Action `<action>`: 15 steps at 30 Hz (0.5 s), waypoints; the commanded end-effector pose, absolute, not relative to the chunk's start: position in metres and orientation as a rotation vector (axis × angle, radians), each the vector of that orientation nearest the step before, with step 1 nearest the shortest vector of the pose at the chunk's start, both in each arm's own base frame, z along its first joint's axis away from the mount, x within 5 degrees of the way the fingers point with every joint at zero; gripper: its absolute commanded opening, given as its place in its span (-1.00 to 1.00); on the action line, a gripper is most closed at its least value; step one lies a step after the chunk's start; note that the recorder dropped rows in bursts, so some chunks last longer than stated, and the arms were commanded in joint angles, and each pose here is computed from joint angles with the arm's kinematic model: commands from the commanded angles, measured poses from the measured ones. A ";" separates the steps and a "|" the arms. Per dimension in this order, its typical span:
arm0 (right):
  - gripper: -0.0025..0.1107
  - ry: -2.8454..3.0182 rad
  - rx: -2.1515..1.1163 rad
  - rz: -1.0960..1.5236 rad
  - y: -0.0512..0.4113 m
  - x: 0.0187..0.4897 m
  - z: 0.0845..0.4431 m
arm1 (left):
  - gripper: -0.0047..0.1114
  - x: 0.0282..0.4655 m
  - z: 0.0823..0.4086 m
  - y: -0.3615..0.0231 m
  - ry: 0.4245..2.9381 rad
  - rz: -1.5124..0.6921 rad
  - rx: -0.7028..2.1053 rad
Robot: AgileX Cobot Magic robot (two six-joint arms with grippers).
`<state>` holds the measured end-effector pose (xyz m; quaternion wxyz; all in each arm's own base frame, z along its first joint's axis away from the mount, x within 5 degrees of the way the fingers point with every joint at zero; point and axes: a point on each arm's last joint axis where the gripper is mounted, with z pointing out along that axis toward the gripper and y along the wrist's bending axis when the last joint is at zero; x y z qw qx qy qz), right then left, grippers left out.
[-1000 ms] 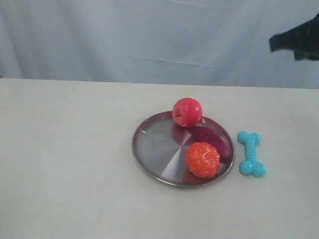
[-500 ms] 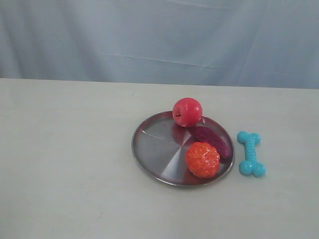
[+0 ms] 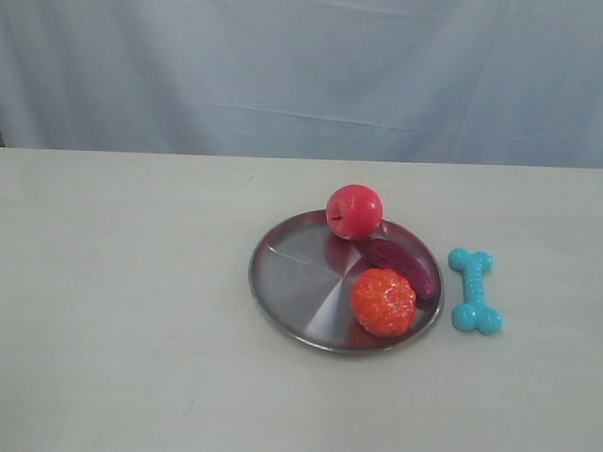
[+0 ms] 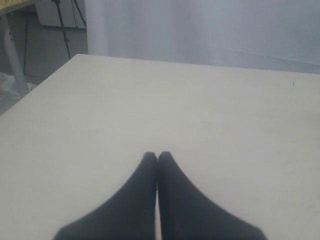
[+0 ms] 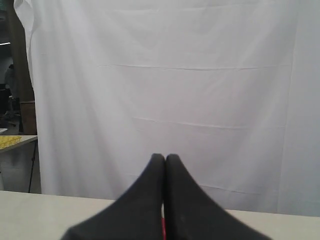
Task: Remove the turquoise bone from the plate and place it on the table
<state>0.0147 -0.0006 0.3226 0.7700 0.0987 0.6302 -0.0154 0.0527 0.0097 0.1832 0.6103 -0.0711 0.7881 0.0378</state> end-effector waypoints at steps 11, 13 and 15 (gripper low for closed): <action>-0.96 1.357 0.213 -0.035 0.000 0.014 0.322 | -0.92 0.053 0.182 0.009 1.821 0.084 -0.160; -0.96 1.357 0.213 -0.035 0.000 0.014 0.322 | -0.92 0.053 0.182 0.009 1.821 0.084 -0.160; -0.96 1.371 0.207 -0.053 -0.001 0.014 0.321 | -0.92 0.053 0.182 0.009 1.821 0.084 -0.160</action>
